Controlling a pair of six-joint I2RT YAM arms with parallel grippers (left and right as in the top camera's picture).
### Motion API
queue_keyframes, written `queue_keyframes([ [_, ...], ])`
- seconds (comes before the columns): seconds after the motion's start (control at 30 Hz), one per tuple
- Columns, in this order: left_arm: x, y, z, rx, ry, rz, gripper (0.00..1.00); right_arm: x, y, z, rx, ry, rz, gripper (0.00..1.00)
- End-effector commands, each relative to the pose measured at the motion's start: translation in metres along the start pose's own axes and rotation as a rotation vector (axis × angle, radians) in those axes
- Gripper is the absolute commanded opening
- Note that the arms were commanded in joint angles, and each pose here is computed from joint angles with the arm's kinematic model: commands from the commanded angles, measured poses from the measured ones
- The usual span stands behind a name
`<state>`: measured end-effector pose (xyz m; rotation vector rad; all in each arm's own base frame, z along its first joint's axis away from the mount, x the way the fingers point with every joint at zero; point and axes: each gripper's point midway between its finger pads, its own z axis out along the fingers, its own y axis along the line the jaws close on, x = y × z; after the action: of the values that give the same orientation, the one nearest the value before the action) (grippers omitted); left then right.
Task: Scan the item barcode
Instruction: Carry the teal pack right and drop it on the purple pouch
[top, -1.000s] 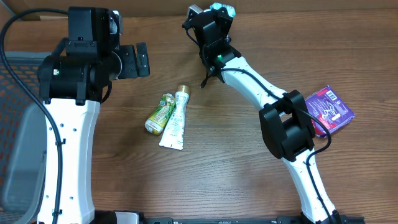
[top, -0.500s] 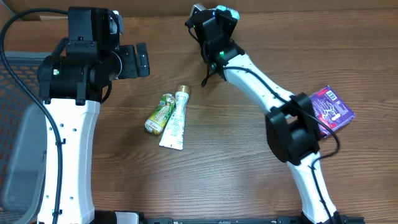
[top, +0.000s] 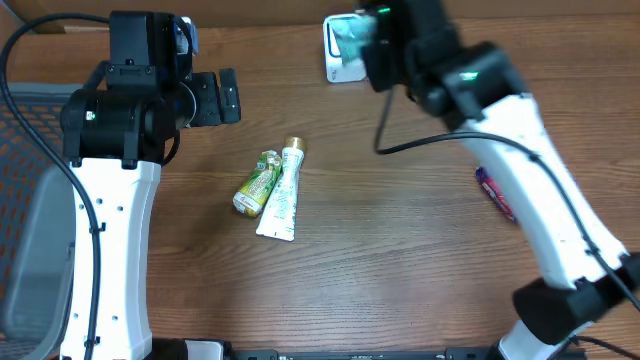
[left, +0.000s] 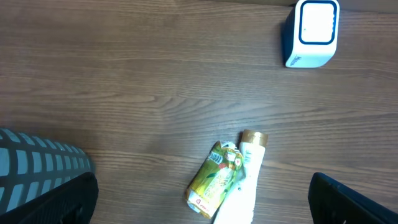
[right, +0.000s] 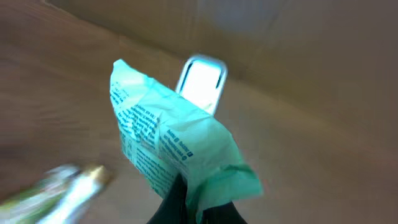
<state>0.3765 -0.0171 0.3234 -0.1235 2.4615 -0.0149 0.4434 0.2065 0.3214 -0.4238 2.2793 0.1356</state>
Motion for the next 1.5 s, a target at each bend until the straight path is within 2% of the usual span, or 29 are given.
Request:
queue_keyframes([
  [0.0, -0.003, 0.003, 0.000, -0.011, -0.006, 0.015, 1.00, 0.024, -0.023, -0.006, -0.119, 0.132, 0.400, 0.04],
  [0.17, -0.003, 0.003, 0.000, -0.011, -0.006, 0.015, 1.00, 0.099, -0.111, -0.018, 0.083, 0.378, 0.712, 0.04],
  [0.33, -0.003, 0.003, 0.000, -0.011, -0.006, 0.015, 1.00, 0.165, -0.185, -0.022, 0.240, 0.508, 0.893, 0.04],
  [0.53, -0.003, 0.003, 0.000, -0.011, -0.006, 0.015, 1.00, 0.236, -0.242, -0.025, 0.336, 0.594, 1.059, 0.04],
  [0.8, -0.003, 0.003, 0.000, -0.011, -0.006, 0.015, 1.00, 0.278, -0.250, -0.016, 0.346, 0.655, 1.118, 0.04],
  [1.07, -0.003, 0.003, 0.000, -0.011, -0.006, 0.015, 1.00, 0.286, -0.237, -0.006, 0.271, 0.681, 1.099, 0.05],
  [1.1, -0.003, 0.003, 0.000, -0.011, -0.006, 0.015, 0.99, 0.286, -0.236, -0.007, 0.268, 0.687, 1.092, 0.15],
  [1.13, -0.003, 0.003, 0.000, -0.011, -0.006, 0.015, 0.99, 0.288, -0.234, -0.009, 0.257, 0.703, 1.070, 0.40],
  [1.2, -0.003, 0.003, 0.000, -0.011, -0.006, 0.015, 1.00, 0.289, -0.232, -0.010, 0.251, 0.711, 1.058, 0.77],
  [1.3, -0.003, 0.003, 0.000, -0.011, -0.006, 0.015, 1.00, 0.285, -0.232, -0.016, 0.248, 0.718, 1.053, 0.89],
  [1.47, -0.003, 0.003, 0.000, -0.011, -0.006, 0.015, 1.00, 0.254, -0.237, -0.035, 0.252, 0.670, 1.041, 0.91],
])
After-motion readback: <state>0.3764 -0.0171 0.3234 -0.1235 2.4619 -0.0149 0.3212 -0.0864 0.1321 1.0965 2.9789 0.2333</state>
